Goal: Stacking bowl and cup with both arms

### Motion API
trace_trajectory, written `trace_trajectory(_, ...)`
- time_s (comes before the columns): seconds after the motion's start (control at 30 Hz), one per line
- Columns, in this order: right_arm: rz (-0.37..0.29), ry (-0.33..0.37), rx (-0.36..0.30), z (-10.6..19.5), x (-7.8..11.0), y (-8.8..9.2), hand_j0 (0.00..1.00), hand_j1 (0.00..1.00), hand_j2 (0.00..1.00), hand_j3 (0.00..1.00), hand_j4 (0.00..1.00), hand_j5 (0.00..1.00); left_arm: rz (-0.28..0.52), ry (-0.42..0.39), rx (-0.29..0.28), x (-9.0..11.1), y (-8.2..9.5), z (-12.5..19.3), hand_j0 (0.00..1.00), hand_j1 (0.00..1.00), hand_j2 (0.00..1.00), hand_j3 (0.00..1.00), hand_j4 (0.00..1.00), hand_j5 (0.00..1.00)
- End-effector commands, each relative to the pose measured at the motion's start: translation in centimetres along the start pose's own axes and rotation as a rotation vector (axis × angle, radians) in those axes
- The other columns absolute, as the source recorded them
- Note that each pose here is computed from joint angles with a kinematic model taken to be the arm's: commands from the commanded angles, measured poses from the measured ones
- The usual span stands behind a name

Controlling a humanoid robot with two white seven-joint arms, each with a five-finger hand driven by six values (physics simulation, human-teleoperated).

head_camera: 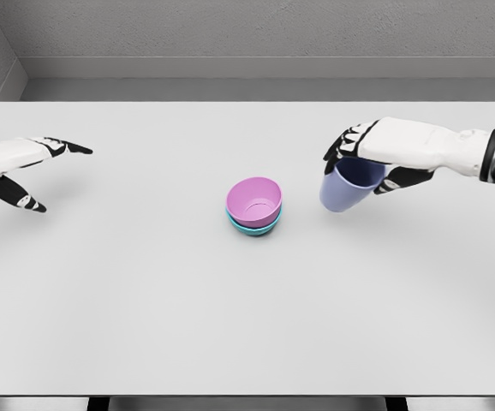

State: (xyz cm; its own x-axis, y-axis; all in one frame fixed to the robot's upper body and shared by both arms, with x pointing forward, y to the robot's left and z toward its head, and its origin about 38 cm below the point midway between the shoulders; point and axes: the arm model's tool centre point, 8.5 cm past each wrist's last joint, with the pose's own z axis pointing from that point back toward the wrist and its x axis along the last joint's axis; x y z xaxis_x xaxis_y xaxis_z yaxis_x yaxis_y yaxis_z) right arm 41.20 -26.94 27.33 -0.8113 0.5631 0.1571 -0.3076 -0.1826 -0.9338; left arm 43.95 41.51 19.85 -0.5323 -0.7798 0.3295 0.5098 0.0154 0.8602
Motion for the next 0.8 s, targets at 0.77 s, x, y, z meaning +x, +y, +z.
trace_trajectory(0.77,0.039,-0.099,-0.075,-2.8,2.6,-2.7,0.63,0.63,0.63,0.63,0.63,0.63,0.021,0.05,0.011,-1.5,0.4,1.3,1.0,1.0,1.0,1.0,1.0,1.0)
